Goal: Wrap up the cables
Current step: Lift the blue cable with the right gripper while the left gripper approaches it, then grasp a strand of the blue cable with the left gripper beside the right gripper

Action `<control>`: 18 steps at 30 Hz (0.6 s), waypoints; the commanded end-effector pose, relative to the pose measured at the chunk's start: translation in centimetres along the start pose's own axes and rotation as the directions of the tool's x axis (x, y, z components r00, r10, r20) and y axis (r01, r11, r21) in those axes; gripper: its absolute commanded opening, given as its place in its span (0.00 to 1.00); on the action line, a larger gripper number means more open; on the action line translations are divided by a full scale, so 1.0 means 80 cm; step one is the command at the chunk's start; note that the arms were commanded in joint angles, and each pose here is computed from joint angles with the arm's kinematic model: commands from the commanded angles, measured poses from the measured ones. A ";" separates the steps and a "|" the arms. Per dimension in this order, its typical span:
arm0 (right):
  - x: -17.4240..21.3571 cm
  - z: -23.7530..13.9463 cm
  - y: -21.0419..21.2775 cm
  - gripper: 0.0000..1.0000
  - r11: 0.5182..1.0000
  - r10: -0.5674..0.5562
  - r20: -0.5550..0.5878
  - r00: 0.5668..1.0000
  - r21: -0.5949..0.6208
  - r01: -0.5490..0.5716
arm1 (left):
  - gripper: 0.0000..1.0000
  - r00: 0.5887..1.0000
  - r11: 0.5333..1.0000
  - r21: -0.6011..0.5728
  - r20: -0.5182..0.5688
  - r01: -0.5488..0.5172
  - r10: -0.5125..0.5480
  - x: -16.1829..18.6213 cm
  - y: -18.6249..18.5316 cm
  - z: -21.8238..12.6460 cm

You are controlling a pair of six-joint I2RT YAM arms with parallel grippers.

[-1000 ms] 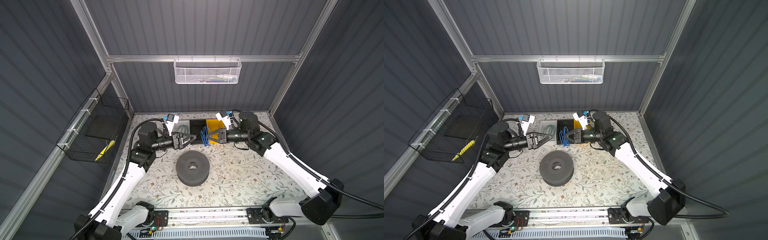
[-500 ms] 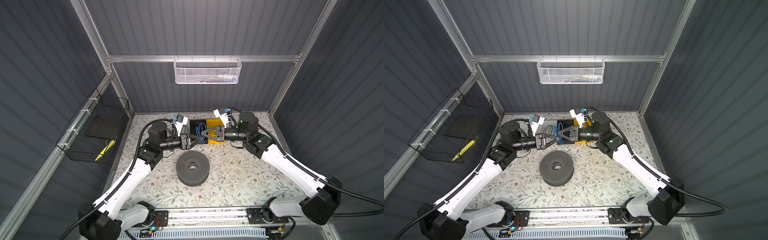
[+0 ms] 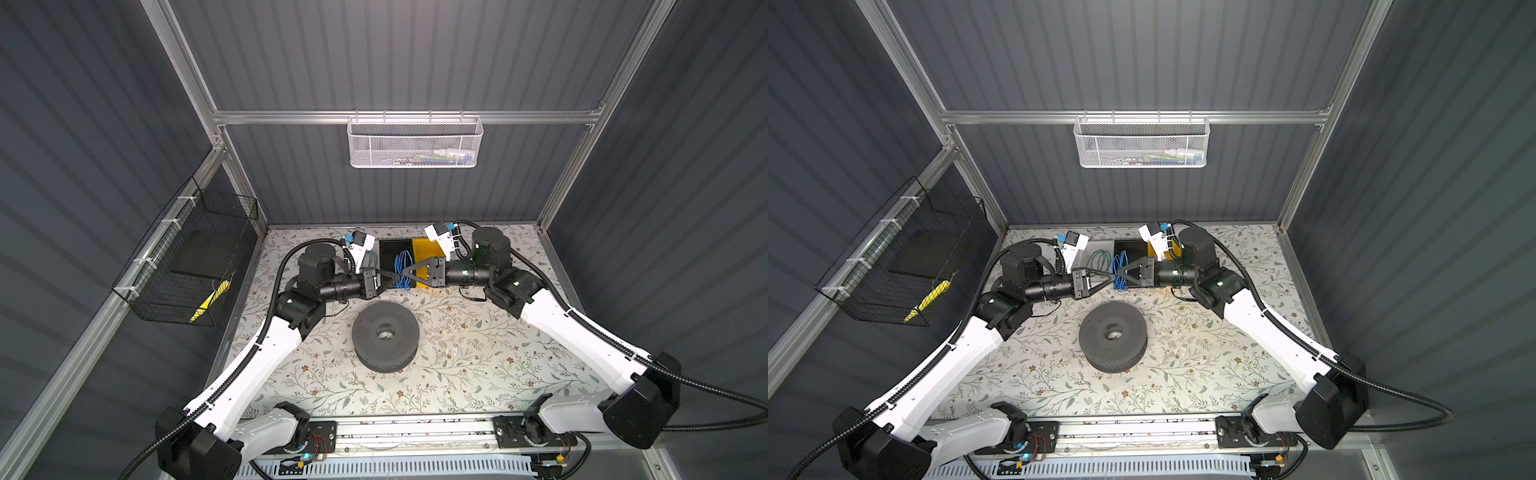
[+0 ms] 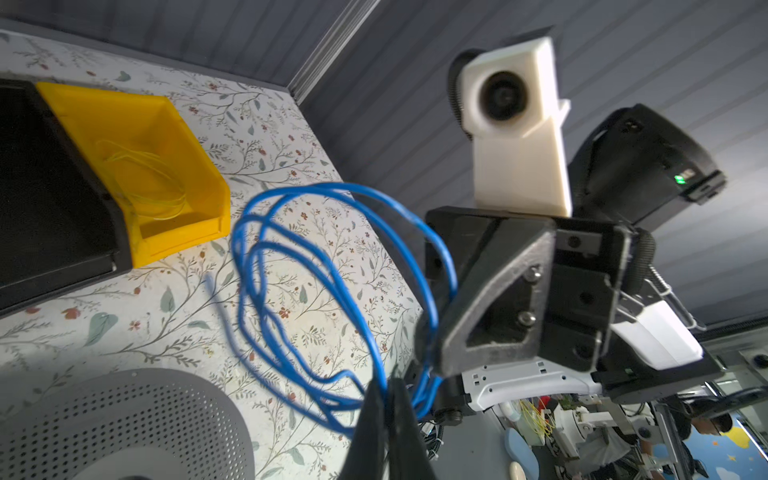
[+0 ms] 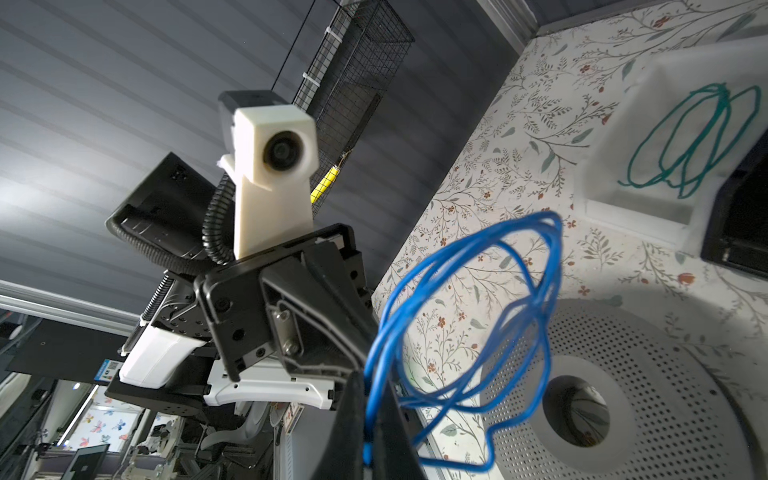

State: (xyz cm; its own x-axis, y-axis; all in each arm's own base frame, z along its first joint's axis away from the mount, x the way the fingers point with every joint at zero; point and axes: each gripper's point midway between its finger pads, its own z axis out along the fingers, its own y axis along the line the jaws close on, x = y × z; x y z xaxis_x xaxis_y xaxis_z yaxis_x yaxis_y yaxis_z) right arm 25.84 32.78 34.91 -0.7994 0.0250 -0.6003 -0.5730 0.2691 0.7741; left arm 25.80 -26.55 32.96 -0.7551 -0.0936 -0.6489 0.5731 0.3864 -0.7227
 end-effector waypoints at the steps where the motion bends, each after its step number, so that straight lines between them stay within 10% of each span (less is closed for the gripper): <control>1: 0.011 -0.014 0.030 0.00 0.997 -0.064 -0.025 0.998 -0.037 0.064 | 0.00 0.998 0.995 -0.091 0.061 -0.027 0.033 -0.015 0.009 -0.013; 18: 0.021 -0.067 -0.031 0.00 0.942 -0.120 -0.024 0.992 0.314 0.121 | 0.00 0.990 0.979 -0.177 0.087 -0.098 0.114 -0.024 -0.001 -0.042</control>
State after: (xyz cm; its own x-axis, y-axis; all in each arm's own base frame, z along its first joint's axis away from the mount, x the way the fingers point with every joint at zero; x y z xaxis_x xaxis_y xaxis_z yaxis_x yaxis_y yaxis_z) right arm 24.84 28.48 34.37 -0.7307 -0.0002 -0.6827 -0.6022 0.4712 0.6445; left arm 25.82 -24.54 33.05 -0.7139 -0.1077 -0.6919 0.5578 0.5099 -0.6549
